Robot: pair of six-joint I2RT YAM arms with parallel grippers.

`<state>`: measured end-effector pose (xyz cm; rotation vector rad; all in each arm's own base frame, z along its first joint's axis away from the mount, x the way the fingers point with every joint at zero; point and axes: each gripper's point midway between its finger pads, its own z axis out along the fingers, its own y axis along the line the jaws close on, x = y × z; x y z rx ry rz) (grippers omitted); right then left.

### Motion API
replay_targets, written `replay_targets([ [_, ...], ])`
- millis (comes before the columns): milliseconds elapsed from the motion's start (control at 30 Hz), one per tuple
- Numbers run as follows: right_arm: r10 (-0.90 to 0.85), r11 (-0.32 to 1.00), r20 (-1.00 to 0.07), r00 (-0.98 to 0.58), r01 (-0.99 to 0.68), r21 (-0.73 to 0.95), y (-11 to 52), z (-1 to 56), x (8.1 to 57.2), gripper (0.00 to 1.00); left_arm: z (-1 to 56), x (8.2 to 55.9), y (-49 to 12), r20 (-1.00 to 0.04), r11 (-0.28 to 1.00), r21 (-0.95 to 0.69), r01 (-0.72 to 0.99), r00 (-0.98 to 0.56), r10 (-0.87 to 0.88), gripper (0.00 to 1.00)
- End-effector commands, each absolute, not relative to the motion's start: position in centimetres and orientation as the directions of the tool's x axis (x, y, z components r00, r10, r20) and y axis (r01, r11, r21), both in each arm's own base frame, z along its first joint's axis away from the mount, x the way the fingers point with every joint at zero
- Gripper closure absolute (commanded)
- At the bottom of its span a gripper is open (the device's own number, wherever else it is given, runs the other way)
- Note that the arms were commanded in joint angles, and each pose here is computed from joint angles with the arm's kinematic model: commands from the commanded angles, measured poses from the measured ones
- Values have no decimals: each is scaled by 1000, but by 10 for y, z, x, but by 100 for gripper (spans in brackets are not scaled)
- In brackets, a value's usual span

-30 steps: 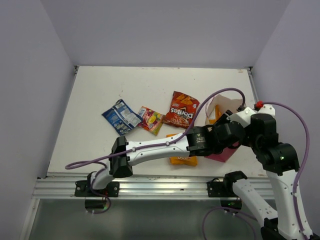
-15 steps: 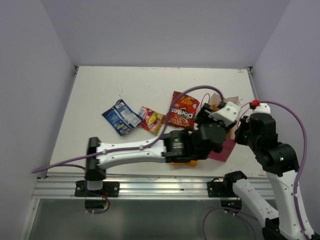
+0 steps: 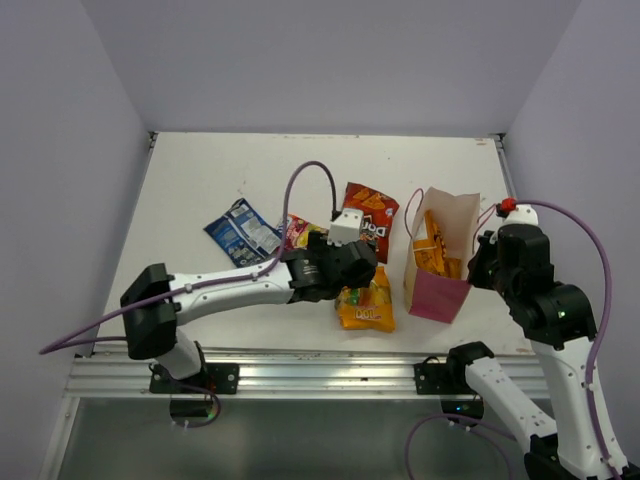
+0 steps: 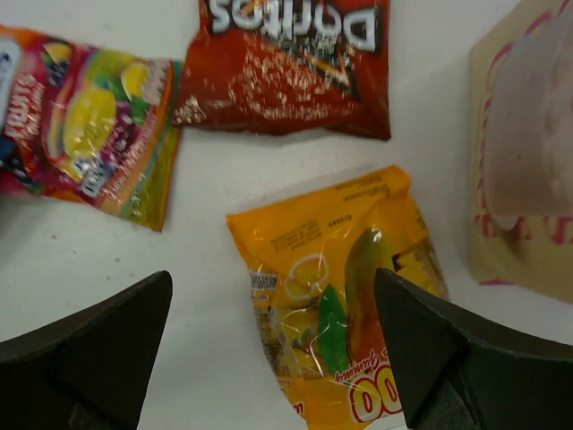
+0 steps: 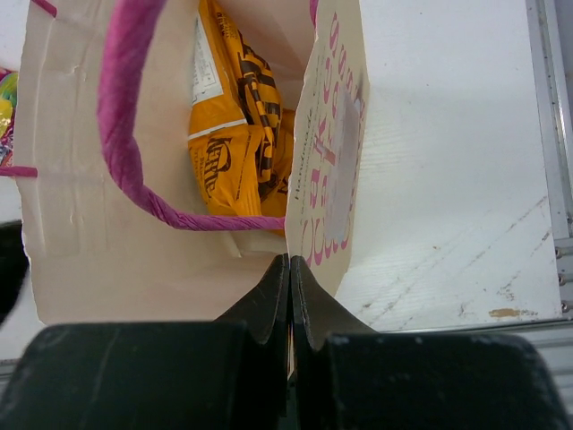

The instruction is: Place the snacks into the paper bag

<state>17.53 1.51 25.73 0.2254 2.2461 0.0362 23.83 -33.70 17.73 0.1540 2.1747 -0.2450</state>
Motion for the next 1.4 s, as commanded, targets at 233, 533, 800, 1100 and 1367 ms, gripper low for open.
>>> replay_targets([
  [233,149,989,-758,-635,109,103,21,257,175,100,100,208,-364,-600,949,-203,239,-797,72,0],
  [533,151,988,-759,-633,105,109,22,258,175,100,71,195,-365,-517,942,-233,242,-851,91,0],
  [800,149,989,-762,-631,101,110,22,259,175,100,42,186,-360,-447,950,-203,238,-885,127,42],
  [1100,149,989,-765,-627,102,109,22,261,175,100,100,212,-334,-568,982,-100,158,-819,74,100],
  [1367,149,989,-762,-630,101,110,22,259,174,100,300,272,-338,-848,966,-238,105,-507,-154,100],
])
